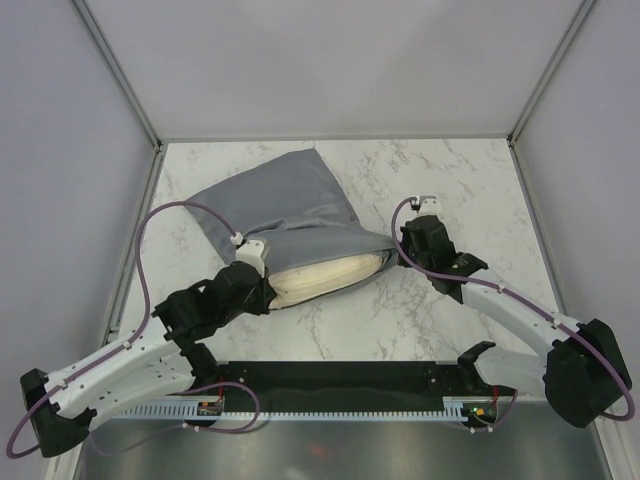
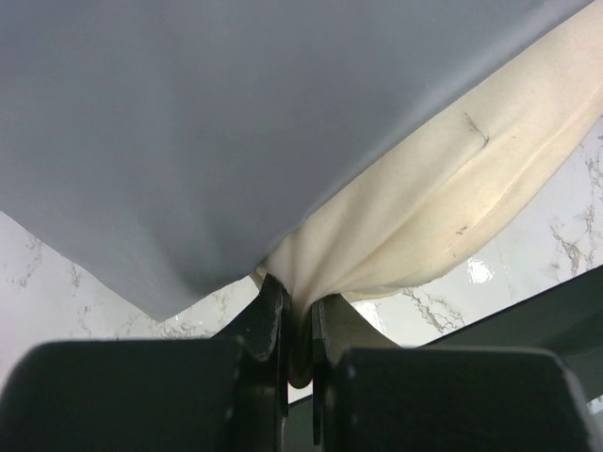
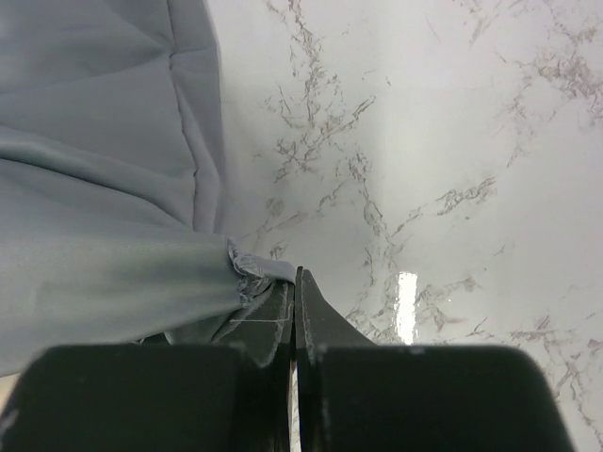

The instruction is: Remove the pillowcase from the pillow

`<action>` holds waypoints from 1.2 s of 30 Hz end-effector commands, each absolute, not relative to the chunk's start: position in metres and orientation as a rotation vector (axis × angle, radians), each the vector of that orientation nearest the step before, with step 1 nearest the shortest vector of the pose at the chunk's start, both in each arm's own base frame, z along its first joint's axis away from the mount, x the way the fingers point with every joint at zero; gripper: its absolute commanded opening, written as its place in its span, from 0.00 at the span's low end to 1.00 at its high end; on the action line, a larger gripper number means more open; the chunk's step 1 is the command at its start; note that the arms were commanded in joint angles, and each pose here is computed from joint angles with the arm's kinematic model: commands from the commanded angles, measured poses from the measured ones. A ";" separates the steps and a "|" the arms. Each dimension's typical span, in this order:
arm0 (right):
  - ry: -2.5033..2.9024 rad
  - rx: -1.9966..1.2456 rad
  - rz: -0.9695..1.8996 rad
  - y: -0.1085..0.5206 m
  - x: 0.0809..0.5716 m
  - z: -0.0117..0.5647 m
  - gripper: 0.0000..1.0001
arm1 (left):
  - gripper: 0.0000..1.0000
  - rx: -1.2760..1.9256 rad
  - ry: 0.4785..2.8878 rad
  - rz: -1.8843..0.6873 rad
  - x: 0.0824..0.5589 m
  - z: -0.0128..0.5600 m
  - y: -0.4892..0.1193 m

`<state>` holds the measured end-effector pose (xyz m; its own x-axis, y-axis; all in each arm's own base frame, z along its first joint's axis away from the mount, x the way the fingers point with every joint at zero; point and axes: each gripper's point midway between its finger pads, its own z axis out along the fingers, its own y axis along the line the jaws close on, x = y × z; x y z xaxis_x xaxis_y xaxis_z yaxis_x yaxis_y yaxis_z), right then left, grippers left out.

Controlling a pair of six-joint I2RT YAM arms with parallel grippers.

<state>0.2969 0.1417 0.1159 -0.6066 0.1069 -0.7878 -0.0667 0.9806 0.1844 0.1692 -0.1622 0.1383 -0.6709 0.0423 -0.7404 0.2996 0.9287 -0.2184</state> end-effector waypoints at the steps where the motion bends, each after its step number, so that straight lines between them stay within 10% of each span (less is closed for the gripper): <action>1: 2.202 0.019 0.234 0.143 0.304 0.112 0.00 | 0.02 0.162 2.117 -0.578 0.179 0.199 -0.176; 36: 2.167 -0.153 0.385 0.215 0.432 0.151 0.02 | 0.02 0.304 2.192 -0.710 0.161 0.191 -0.202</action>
<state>0.4259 0.2085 0.1018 -0.6560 0.0278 -0.7543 -0.1921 0.9603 0.2025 0.1496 -0.1788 0.1646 -0.6965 0.0467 -0.7160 0.3888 0.8632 -0.3220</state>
